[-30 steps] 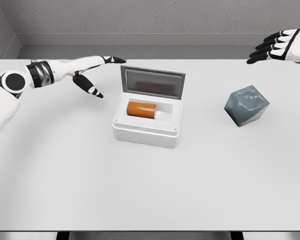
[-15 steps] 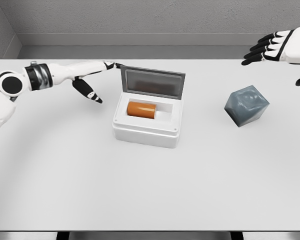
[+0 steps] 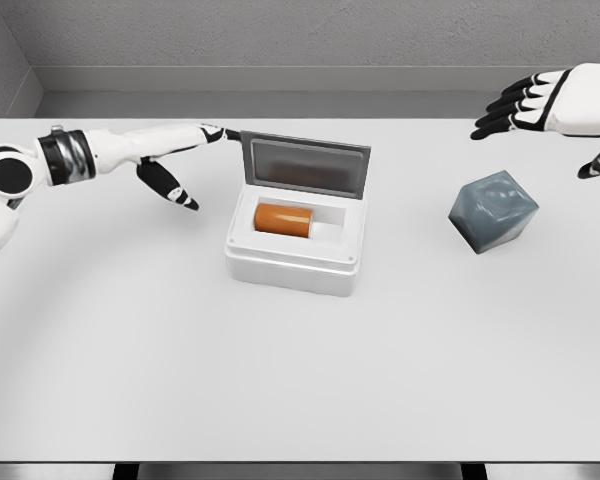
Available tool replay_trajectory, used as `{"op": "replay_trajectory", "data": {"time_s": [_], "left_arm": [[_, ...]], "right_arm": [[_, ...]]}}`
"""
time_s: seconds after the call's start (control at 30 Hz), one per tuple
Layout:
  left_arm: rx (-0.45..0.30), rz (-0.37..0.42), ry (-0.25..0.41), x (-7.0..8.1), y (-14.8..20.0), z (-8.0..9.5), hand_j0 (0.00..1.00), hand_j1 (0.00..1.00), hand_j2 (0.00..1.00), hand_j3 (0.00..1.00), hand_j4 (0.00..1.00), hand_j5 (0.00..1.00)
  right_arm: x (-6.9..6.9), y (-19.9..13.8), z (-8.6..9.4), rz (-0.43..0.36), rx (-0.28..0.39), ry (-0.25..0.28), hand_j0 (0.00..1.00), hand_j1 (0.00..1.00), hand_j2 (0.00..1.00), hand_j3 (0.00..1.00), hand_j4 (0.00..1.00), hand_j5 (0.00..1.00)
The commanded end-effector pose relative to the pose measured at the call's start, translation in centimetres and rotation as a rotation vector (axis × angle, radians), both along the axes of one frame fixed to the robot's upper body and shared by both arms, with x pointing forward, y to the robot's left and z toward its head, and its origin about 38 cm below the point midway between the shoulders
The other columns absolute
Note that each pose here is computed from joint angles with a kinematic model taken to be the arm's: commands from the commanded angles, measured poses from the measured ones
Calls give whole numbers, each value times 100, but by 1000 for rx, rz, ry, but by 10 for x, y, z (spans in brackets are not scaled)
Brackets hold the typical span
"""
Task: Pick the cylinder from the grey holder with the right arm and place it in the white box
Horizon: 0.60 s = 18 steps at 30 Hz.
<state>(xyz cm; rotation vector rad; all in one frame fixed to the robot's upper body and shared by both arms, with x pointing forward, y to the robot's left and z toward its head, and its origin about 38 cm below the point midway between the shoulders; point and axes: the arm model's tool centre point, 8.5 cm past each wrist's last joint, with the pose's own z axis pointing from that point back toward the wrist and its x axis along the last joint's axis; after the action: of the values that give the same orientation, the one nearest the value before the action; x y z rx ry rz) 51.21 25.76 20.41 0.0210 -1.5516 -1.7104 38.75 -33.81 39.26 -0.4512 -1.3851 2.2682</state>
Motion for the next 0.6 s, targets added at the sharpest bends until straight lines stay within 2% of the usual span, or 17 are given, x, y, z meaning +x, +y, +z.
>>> {"op": "replay_trajectory", "data": {"time_s": [0.0,0.33,0.57], "left_arm": [[-8,-2,-7,-1,0,4,100,100,100,100,100,100],[-47,14,7,-2,9,5,100,100,100,100,100,100],[-47,-18,-5,-10,3,8,100,100,100,100,100,100]], "right_arm": [[0,1,0,0,6,2,100,100,100,100,100,100],[-1,0,0,0,13,7,100,100,100,100,100,100],[0,1,-2,1,14,14,100,100,100,100,100,100]]}}
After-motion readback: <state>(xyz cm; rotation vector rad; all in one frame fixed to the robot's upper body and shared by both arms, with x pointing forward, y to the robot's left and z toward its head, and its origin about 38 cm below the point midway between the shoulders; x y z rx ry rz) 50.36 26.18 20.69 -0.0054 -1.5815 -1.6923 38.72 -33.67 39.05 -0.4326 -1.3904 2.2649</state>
